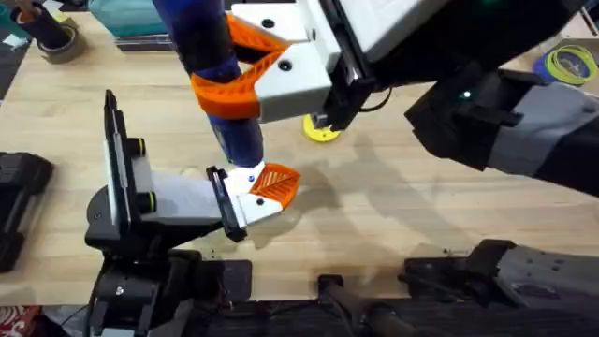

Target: Pick up the gripper from the table and insert it into the empty holder that is missing its gripper. Then pick up a screw, insert it into the mounting hole, and use the screwdriver to tighten it. Finally, clean up the table by picking up the vegetable and placing it into the bucket.

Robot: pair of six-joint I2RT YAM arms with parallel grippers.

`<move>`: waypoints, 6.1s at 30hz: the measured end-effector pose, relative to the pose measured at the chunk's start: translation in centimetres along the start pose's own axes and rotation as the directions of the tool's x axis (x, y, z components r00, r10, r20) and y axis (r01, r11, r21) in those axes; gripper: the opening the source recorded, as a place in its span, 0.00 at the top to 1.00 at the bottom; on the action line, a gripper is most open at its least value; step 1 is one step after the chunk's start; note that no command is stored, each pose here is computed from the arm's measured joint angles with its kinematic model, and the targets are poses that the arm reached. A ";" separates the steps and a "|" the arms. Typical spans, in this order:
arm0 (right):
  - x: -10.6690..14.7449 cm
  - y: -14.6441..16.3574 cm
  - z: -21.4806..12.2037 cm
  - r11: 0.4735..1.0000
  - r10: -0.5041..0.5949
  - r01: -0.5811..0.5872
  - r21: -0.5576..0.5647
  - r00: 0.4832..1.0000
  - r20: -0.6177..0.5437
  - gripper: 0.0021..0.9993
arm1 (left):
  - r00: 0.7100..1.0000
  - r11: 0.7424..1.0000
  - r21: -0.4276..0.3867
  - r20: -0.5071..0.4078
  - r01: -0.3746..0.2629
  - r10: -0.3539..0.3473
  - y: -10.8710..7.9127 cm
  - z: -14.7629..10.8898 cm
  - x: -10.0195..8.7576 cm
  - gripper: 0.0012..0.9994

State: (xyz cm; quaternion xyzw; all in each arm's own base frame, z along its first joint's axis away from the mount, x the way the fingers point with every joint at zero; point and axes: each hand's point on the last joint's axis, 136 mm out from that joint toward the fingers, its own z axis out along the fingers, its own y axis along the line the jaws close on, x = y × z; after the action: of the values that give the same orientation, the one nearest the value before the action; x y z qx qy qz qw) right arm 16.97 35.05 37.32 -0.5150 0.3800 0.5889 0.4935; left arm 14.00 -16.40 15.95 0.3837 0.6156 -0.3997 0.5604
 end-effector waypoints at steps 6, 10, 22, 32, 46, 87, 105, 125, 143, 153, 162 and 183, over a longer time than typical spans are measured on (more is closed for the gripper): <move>0.2 0.3 0.1 1.000 -0.004 0.004 -0.007 1.000 0.003 0.98 | 1.000 1.000 0.000 0.000 0.000 0.000 0.0 0.0 0.0 1.00; 0.4 0.3 0.0 1.000 0.000 0.000 -0.006 1.000 0.001 0.98 | 1.000 1.000 0.000 0.000 0.000 0.000 0.0 0.0 0.0 1.00; 0.6 0.8 0.4 1.000 0.001 -0.001 -0.019 1.000 0.001 0.98 | 1.000 1.000 0.000 0.000 0.000 0.000 0.0 0.0 0.0 1.00; 0.7 1.0 0.6 1.000 -0.011 0.011 -0.025 1.000 0.001 0.98 | 1.000 1.000 0.000 0.000 0.000 0.000 0.0 0.0 0.0 1.00; 0.9 1.0 0.5 0.999 -0.029 0.029 -0.024 1.000 -0.001 0.98 | 1.000 1.000 0.000 0.000 0.000 0.000 0.0 0.0 0.0 1.00; 2.5 0.7 0.8 0.999 -0.029 0.029 -0.025 0.999 -0.020 0.98 | 1.000 1.000 0.000 0.000 0.000 0.000 0.0 0.0 0.0 1.00; 3.1 0.5 0.8 1.000 -0.017 0.017 -0.023 0.999 -0.029 0.98 | 1.000 1.000 0.000 0.000 0.000 0.000 0.0 0.0 0.0 1.00; 3.3 0.5 0.8 1.000 -0.010 0.009 -0.024 0.999 -0.036 0.98 | 1.000 1.000 0.000 0.000 0.000 0.000 0.0 0.0 0.0 1.00; 3.4 0.6 0.8 1.000 -0.006 0.005 -0.029 0.999 -0.040 0.98 | 1.000 1.000 0.003 0.000 0.004 -0.004 0.0 0.0 0.0 1.00; 3.5 0.6 0.8 0.999 -0.006 0.005 -0.032 0.999 -0.041 0.98 | 1.000 1.000 0.004 0.000 0.004 -0.004 -0.1 0.0 0.0 1.00; 3.5 0.7 0.8 0.999 -0.008 0.006 -0.036 0.999 -0.042 0.98 | 1.000 1.000 0.005 0.000 0.004 -0.004 -0.1 0.0 0.0 1.00; -4.6 -2.8 1.2 0.999 -0.024 0.024 0.031 1.000 -0.014 0.98 | 1.000 1.000 0.003 0.000 0.003 -0.003 -0.1 0.0 0.0 1.00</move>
State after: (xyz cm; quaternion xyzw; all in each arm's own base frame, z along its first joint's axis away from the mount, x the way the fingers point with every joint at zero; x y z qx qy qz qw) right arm 19.34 35.97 42.22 -0.5159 0.3862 0.5734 0.5059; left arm 13.96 -16.43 15.95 0.3834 0.6157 -0.4014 0.5593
